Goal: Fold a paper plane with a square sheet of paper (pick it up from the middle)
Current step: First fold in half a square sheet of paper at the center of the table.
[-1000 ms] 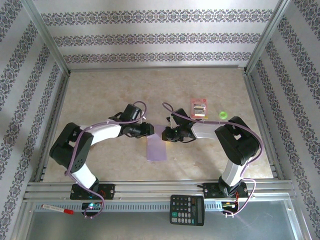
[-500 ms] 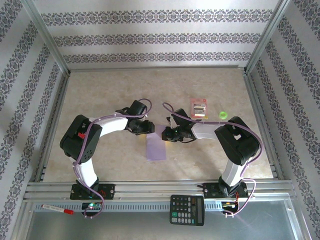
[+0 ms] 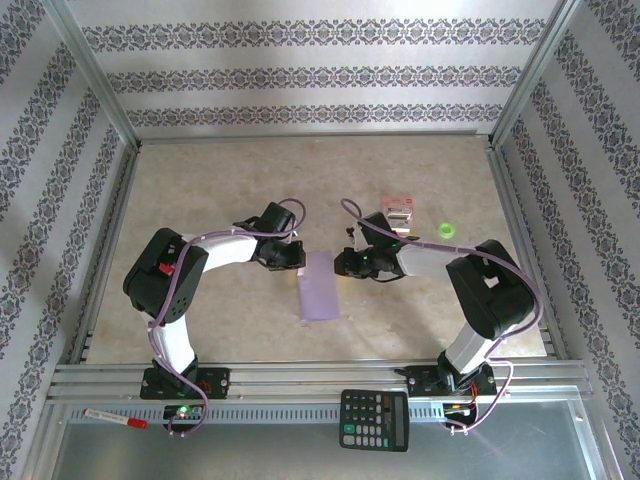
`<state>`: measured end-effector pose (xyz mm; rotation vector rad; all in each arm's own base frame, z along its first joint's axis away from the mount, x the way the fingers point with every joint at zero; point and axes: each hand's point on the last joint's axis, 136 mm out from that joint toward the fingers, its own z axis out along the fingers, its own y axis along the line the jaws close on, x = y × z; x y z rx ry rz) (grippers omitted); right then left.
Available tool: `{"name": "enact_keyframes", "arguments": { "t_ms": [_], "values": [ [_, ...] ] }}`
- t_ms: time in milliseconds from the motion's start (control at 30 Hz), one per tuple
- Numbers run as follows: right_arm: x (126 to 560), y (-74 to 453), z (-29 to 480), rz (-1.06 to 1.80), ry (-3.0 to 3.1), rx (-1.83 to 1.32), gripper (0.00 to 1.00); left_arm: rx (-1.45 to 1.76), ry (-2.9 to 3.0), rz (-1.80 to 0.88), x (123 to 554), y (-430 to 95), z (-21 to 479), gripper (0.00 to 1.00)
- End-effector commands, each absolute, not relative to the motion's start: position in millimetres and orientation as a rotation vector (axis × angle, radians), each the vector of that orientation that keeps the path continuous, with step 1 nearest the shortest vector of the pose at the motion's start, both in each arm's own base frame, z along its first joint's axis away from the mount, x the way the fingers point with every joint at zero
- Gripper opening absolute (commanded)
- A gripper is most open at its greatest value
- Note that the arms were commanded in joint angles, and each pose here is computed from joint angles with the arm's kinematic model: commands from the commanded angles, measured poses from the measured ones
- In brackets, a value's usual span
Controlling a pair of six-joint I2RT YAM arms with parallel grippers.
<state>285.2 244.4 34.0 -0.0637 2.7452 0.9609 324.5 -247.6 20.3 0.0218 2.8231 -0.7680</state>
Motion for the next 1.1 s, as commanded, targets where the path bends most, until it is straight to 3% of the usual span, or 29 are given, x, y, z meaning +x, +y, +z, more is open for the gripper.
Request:
{"name": "enact_keyframes", "arguments": {
  "t_ms": [0,567,1067],
  "values": [
    [283.7,235.1,46.0,0.957,2.72,-0.087,0.18,0.015,2.786,-0.879,323.2,-253.8,26.7,0.1],
    [295.4,270.0,49.7,0.993,2.714,-0.154,0.18,0.043,2.825,-0.82,318.6,-247.3,15.7,0.08],
    [302.3,270.4,7.6,0.921,2.813,-0.156,0.15,0.051,2.842,-0.803,315.6,-244.7,10.6,0.06]
  ]
}}
